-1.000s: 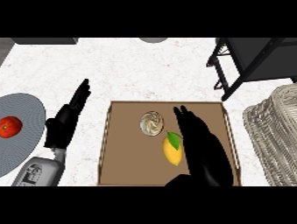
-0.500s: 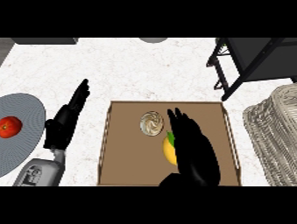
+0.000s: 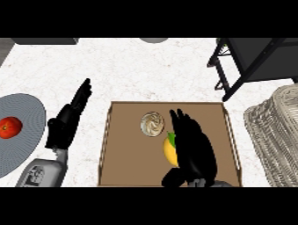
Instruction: Pick the lemon from the tray and place it in the tiered shelf
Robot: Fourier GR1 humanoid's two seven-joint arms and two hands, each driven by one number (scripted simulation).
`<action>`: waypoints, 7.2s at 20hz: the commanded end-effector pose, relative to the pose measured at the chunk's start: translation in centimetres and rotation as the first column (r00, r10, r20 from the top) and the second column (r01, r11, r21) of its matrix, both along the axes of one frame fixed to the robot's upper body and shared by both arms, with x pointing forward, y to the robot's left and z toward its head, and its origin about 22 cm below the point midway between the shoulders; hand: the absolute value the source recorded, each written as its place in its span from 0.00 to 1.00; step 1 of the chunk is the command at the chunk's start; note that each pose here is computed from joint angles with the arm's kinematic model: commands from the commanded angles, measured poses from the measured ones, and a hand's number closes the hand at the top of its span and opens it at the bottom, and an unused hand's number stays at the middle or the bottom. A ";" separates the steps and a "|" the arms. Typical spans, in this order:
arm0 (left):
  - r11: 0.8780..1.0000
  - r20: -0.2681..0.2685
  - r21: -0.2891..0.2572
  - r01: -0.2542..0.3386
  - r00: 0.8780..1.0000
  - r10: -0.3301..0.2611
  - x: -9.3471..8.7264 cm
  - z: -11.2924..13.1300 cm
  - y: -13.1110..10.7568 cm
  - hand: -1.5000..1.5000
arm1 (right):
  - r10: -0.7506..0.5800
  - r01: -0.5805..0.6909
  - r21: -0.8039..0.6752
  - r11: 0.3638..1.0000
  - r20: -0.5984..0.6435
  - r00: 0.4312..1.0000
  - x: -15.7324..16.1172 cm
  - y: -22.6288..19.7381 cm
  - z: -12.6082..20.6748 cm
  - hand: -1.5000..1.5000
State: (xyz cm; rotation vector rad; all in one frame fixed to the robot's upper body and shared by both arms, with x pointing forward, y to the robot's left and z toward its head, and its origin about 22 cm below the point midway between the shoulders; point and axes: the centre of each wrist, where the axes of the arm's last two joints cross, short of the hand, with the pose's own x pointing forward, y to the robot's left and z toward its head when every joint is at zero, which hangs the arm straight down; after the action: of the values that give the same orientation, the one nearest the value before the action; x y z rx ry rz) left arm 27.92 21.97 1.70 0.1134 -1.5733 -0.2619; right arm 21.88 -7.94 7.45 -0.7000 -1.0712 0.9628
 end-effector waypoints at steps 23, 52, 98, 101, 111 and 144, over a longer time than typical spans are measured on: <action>1.000 0.004 0.014 -0.005 1.000 0.005 1.8 -1.4 -0.1 0.50 | 0.056 -0.060 -0.047 0.997 -0.092 0.994 1.9 -0.9 -5.4 1.00; 1.000 -0.001 -0.018 0.007 1.000 -0.007 0.1 -0.8 -0.3 0.50 | -0.038 -0.093 0.327 0.940 0.373 0.927 -1.5 -6.3 2.9 1.00; 1.000 -0.013 -0.016 -0.004 1.000 0.003 -0.8 -0.8 -0.1 0.50 | -0.307 0.294 0.172 0.940 0.803 0.511 11.3 -17.4 21.0 1.00; 1.000 -0.001 0.014 0.005 1.000 -0.005 0.0 -0.4 -1.1 0.50 | -0.289 0.346 0.118 0.931 0.817 0.499 13.4 -19.2 20.2 1.00; 1.000 0.000 0.020 0.024 1.000 -0.024 1.2 0.3 -0.6 0.50 | -0.306 0.321 0.169 0.932 0.844 0.442 18.1 -21.1 17.3 1.00; 1.000 0.001 -0.016 0.001 1.000 -0.001 0.9 0.0 -0.9 0.50 | -0.586 0.307 0.500 0.810 0.713 0.385 19.2 -28.7 16.2 0.00</action>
State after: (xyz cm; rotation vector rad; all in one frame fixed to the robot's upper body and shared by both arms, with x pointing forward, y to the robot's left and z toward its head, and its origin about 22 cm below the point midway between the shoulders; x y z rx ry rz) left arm 28.32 22.00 1.80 0.1017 -1.5742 -0.2592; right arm 41.57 -37.01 22.93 -1.2744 -1.6723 -0.1312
